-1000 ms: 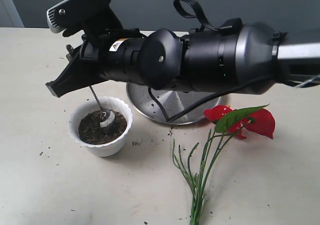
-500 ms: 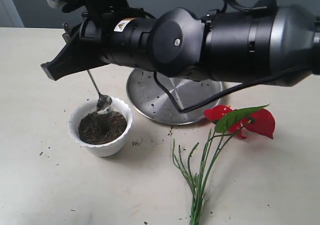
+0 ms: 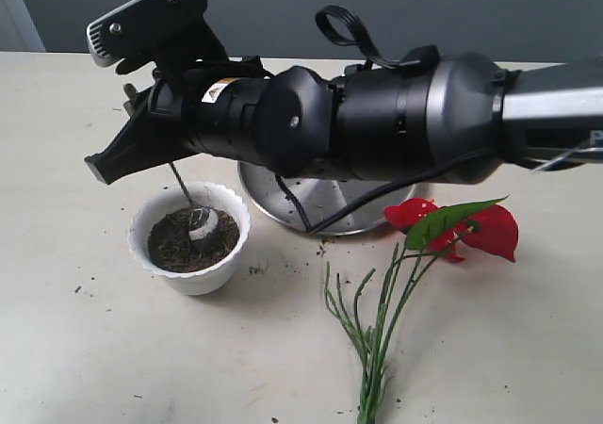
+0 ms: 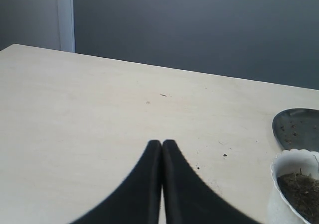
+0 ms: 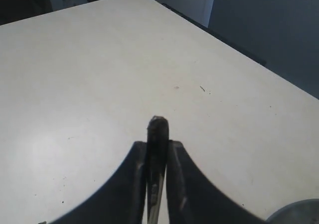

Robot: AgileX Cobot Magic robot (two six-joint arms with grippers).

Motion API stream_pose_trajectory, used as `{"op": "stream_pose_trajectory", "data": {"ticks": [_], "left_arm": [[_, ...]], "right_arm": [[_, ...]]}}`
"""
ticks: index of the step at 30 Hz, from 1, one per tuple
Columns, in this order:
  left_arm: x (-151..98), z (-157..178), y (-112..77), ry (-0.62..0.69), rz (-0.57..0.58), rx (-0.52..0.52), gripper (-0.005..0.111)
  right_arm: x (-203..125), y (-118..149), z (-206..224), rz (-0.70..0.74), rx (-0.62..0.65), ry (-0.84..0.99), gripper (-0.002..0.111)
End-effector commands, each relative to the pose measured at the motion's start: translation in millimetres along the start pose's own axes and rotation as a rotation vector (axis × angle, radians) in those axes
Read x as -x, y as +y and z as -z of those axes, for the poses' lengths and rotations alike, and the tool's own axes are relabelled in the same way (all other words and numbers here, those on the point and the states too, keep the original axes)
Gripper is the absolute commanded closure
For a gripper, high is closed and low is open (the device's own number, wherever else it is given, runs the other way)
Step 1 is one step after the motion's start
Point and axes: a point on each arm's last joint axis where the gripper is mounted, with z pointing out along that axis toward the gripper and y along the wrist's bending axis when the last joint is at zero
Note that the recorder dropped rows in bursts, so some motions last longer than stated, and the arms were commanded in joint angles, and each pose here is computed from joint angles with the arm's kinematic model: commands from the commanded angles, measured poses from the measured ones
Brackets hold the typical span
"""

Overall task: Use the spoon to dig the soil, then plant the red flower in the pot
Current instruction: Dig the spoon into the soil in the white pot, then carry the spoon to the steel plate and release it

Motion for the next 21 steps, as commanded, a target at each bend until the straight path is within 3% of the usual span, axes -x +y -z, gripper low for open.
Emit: {"op": "stream_pose_trajectory", "data": {"ticks": [1, 6, 9, 21], "left_arm": [[-1, 0, 0.0, 0.0, -0.003, -0.002, 0.106], [-1, 0, 0.0, 0.0, -0.003, -0.002, 0.106], [-1, 0, 0.0, 0.0, -0.003, -0.002, 0.106], [-1, 0, 0.0, 0.0, -0.003, -0.002, 0.106]], "right_arm": [[-5, 3, 2, 0.006, 0.03, 0.036, 0.109], [35, -4, 36, -0.005, -0.006, -0.112, 0.109], [48, -14, 53, -0.094, -0.014, -0.143, 0.109], [45, -94, 64, -0.274, -0.191, -0.151, 0.109]]}}
